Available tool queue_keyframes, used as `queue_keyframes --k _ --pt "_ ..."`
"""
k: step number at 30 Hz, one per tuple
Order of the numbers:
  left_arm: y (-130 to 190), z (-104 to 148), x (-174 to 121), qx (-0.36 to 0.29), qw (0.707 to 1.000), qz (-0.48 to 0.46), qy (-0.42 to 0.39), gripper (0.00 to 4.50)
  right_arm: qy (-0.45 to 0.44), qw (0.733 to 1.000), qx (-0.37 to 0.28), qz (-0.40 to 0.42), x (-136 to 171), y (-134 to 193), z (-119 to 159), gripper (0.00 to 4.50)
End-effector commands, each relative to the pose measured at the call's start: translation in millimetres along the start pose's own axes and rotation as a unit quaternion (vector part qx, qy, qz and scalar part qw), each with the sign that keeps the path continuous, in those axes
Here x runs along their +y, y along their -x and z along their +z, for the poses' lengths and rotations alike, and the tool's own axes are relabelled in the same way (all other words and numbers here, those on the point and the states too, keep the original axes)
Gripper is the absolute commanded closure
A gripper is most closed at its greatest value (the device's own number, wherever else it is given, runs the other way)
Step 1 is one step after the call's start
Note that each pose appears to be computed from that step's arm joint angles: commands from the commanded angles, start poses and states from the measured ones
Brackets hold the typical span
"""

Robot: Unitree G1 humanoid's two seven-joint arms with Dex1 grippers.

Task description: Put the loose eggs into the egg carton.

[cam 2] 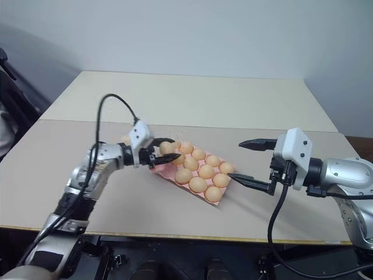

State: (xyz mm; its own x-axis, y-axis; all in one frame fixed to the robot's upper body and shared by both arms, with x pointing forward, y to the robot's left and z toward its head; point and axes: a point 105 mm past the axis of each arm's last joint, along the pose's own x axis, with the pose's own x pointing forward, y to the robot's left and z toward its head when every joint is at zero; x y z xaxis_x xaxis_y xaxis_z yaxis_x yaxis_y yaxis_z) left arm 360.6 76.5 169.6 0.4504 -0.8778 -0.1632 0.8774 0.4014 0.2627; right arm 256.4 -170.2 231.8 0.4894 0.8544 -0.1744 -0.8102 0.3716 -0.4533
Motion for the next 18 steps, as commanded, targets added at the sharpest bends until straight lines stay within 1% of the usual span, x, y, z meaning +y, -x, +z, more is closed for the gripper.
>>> queue_keyframes --k 1,3,5,9,12,18 --pt "-8 6 -2 -0.001 1.000 -0.010 -0.020 1.97 0.014 1.000 -0.010 -0.013 0 4 10 0.00" --pt "-10 3 -1 0.007 1.000 -0.006 -0.020 1.97 0.013 1.000 -0.011 -0.018 1 4 10 0.00" --pt "-10 1 -1 0.010 1.000 -0.004 -0.019 1.26 0.012 1.000 -0.012 -0.021 1 4 11 0.00" --pt "-6 4 -5 0.006 1.000 -0.016 -0.022 0.02 0.011 1.000 -0.012 -0.022 2 4 10 0.00" --pt "-3 9 -8 -0.004 1.000 -0.024 -0.020 0.02 0.011 1.000 -0.013 -0.022 2 3 10 0.00" --pt "15 28 2 -0.030 0.999 0.007 -0.025 0.02 0.010 1.000 -0.018 -0.015 0 -1 10 0.00"
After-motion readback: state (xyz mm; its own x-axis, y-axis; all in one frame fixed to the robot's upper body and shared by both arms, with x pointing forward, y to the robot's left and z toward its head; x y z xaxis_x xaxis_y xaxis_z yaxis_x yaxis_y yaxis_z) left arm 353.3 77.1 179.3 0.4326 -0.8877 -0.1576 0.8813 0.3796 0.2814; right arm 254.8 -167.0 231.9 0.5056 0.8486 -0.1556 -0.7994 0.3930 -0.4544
